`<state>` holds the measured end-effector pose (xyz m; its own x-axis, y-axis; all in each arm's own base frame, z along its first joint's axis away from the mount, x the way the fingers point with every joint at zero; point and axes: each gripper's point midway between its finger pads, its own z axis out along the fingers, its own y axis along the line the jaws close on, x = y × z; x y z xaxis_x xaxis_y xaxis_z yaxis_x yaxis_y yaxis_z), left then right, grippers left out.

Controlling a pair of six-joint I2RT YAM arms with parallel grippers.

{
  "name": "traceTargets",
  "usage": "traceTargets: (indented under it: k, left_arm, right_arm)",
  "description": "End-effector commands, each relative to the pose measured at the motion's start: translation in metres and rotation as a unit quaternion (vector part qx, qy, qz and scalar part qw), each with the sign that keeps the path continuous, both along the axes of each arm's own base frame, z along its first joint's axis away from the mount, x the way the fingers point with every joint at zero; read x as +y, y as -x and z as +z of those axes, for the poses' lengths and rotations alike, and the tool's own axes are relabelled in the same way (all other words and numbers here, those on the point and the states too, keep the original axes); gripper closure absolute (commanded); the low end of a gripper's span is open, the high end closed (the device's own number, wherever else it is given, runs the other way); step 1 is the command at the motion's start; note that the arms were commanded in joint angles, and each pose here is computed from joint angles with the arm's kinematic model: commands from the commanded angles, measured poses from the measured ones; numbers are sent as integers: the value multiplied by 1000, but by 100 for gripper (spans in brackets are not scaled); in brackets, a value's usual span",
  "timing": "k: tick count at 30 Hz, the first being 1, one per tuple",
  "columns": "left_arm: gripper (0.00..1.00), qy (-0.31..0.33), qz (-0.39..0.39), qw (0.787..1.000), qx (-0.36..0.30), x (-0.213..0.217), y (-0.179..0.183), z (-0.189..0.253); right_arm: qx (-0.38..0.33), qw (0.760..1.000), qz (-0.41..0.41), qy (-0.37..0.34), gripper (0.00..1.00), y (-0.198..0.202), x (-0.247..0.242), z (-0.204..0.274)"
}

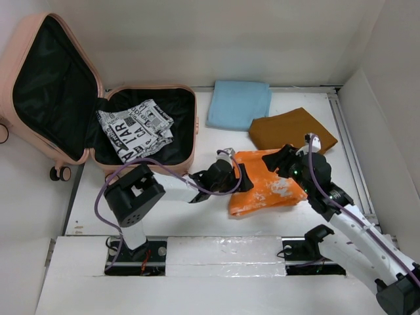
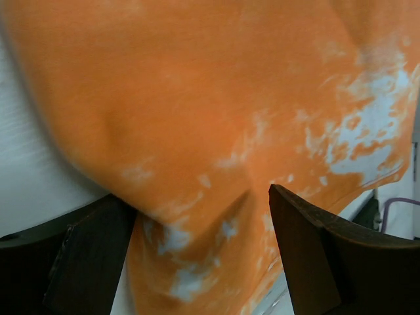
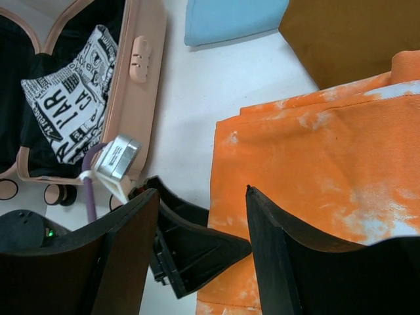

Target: Pack the luggage

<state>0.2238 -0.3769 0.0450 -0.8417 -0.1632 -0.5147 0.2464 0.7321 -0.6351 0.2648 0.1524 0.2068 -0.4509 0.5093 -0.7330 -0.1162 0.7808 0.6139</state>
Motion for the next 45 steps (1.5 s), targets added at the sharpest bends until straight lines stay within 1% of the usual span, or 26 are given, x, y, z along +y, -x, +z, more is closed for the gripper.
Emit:
traceTargets:
  k: [1,7,9,10,11,12,13,14,18,21,22,23,24,26,27,28,30,31,34,35,37,38,39,40,42,45]
  left_arm:
    - [22,-13,-29,998,46,-9,14,-28]
    - [32,-3,-23,999,41,-19,5,-37]
    - [48,13,-21,999,34,-25,1,-37]
    - [59,16,-21,999,32,-27,0,-38]
    - [83,17,-16,999,31,-25,-4,-40]
    - [98,18,-14,999,35,-24,-3,-44]
    - [100,22,-8,999,32,-23,-8,-42]
    - [100,20,-4,999,34,-16,-9,-47]
    - [100,31,-9,999,1,-3,-17,-17]
    - [100,14,-16,997,-68,5,-28,35]
    - [100,19,-8,995,-102,9,-34,66]
    - [100,-17,-18,993,-117,18,-35,70]
    - [100,-14,-16,989,-146,14,-43,98]
    - [100,-34,9,982,-185,28,-62,127]
    - [100,-52,9,981,-185,35,-67,128]
    - [100,-51,16,978,-202,38,-80,145]
    - [100,-42,16,978,-203,52,-100,157]
    - [100,-27,23,977,-213,54,-111,178]
    - [100,-76,46,973,-213,80,-147,183]
    - [100,-70,62,968,-235,83,-163,214]
    - [100,-90,90,963,-238,106,-184,231]
    - [100,-85,111,954,-266,114,-195,262]
    - [100,-85,128,950,-273,125,-203,274]
    - [100,-86,156,944,-276,152,-218,286]
    - [100,-82,187,940,-273,183,-229,303]
    - [100,-80,235,936,-250,250,-249,302]
  right_arm:
    - [-32,999,-4,-13,39,-4,1,15]
    - [-33,999,-21,-14,34,-4,-5,12]
    - [-31,999,-18,-19,34,-3,-4,12]
    - [-31,999,-18,-19,34,-3,-4,12]
    - [-31,999,-13,-20,34,-2,-2,12]
    - [-31,999,-13,-20,34,-2,-2,12]
    - [-35,999,-13,-23,34,-1,-2,15]
    - [-35,999,-13,-23,34,-1,-2,15]
    - [-39,999,-13,-25,34,1,-4,18]
    - [-47,998,-13,-30,34,0,-3,28]
    - [-51,998,-13,-32,34,1,-4,30]
    - [-55,998,-13,-34,34,1,-4,35]
    - [-60,997,-13,-37,34,1,-3,40]
    - [-70,997,-12,-37,34,0,-3,47]
    - [-75,996,-12,-40,34,0,-3,53]
    - [-75,996,-12,-40,34,0,-3,53]
    - [-90,995,-12,-48,34,-1,-3,67]
    - [-90,995,-12,-48,34,-1,-3,67]
    - [-98,994,-1,-55,34,-1,2,74]
    - [-107,992,0,-60,34,-2,2,82]
    - [-103,993,7,-54,34,-2,5,79]
    - [-99,994,7,-52,34,-3,6,76]
    - [-103,993,12,-55,34,-3,7,79]
    - [-104,993,12,-55,34,-3,8,79]
    - [-101,994,13,-49,34,-3,7,73]
    - [-98,994,14,-43,34,-2,6,66]
